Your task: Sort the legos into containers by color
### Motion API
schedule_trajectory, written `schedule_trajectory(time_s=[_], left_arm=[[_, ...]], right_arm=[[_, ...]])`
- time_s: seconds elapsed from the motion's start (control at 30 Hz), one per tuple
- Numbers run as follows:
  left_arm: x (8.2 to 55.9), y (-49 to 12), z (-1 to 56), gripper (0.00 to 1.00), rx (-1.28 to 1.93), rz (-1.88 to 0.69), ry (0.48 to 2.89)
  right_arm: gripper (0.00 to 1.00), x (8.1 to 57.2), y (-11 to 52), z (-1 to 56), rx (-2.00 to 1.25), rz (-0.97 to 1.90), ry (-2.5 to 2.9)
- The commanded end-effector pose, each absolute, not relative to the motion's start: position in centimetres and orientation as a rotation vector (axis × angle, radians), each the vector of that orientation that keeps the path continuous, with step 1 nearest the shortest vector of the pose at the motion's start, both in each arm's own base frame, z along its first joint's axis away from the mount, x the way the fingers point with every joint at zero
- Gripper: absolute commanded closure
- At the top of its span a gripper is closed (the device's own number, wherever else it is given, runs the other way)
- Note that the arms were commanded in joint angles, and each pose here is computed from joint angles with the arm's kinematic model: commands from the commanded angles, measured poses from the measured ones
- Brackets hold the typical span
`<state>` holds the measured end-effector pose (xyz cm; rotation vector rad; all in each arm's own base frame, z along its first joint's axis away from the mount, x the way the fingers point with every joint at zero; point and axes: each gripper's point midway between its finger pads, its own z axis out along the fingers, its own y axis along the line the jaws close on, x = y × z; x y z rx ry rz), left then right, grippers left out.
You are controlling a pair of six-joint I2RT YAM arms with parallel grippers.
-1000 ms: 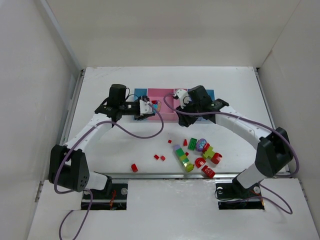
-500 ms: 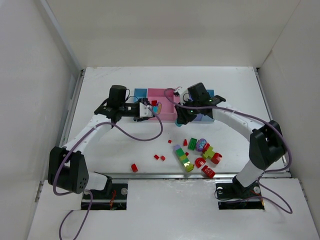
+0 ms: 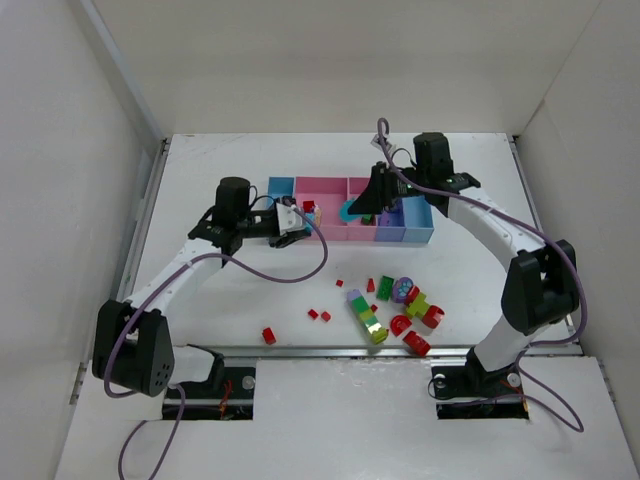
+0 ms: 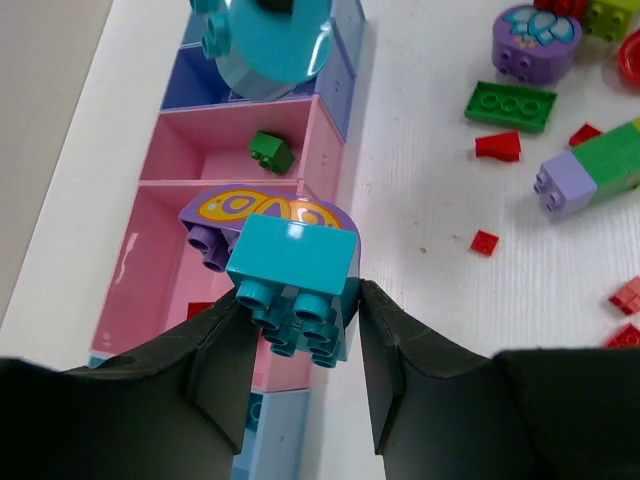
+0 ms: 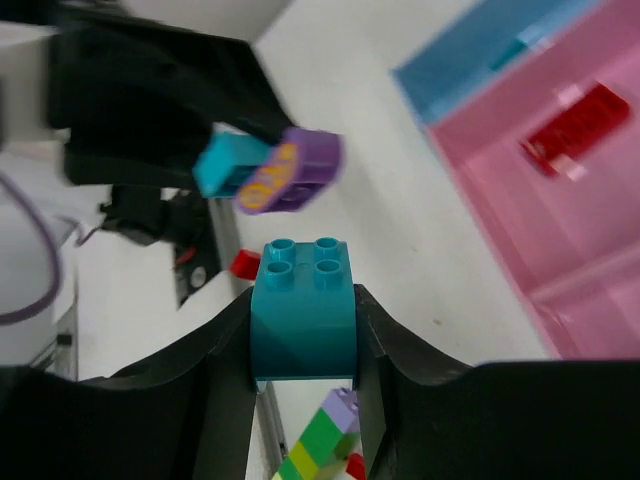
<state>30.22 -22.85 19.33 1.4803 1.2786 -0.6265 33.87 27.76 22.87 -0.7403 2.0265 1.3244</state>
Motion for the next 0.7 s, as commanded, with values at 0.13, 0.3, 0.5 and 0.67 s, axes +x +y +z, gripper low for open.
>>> schedule_trajectory(time_s=[0.13,0.3,0.5,0.67], left_arm=[[31.7,-21.5,22.8,1.00,1.210,-0.606,1.334],[33.4,-19.1,22.8,1.00,1.014,-0.488,1.409],[36.1,-14.8,23.3,1.00,0.689,-0.279,1.505],[37.6,-9.1,23.7,1.00,0.374,-0.036,1.556]], right_arm=[[1.00,30.2,29.8,30.6,-1.138,1.594,1.564],[1.00,30.6,30.9,32.4,-1.234,1.501,1.421],[1.00,37.5,34.0,33.5,-1.036,1.152,1.527],[1.00,41.7,38.2,33.4,-0.884,0.998,1.596]])
